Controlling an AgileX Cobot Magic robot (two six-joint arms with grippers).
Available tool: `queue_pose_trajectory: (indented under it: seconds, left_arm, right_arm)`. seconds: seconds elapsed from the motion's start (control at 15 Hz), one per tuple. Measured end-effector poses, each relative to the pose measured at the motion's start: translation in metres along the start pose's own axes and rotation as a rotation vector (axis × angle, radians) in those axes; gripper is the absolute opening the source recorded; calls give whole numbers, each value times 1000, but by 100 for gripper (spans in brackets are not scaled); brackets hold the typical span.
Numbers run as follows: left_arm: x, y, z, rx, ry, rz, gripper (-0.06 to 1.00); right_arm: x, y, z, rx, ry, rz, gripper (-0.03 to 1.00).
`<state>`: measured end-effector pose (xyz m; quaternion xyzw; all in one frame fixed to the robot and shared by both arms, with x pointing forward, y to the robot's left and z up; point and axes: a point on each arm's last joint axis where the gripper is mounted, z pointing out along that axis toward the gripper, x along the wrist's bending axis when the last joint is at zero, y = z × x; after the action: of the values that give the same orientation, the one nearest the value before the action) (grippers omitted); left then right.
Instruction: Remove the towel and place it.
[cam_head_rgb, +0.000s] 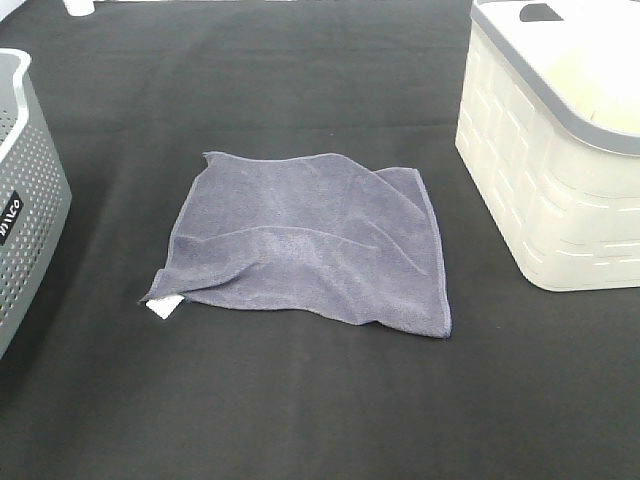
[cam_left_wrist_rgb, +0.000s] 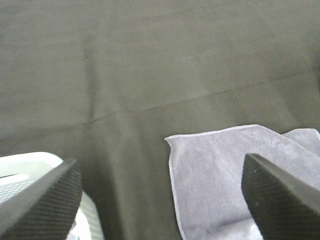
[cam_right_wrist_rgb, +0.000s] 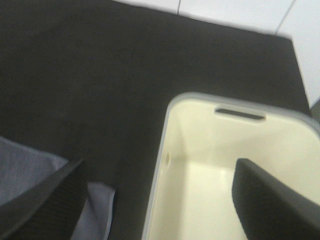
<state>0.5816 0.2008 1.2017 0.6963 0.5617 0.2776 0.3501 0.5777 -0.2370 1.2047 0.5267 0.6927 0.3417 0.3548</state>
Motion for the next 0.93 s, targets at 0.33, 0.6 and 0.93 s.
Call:
queue_pose_trajectory:
  seconds: [0.33,0.6,0.93]
  left_arm:
    - [33,8,-31,112,46,-110,81]
    - [78,-5,-58,165,141,-205,81]
    - [74,-45,-113,157,206,-198,81]
  right_arm:
    - [-3,5,-8,239,26,25,78]
    - [-2,-5,-11,352,36,7,78]
    - [-1,-30,-44,384,38,3,78]
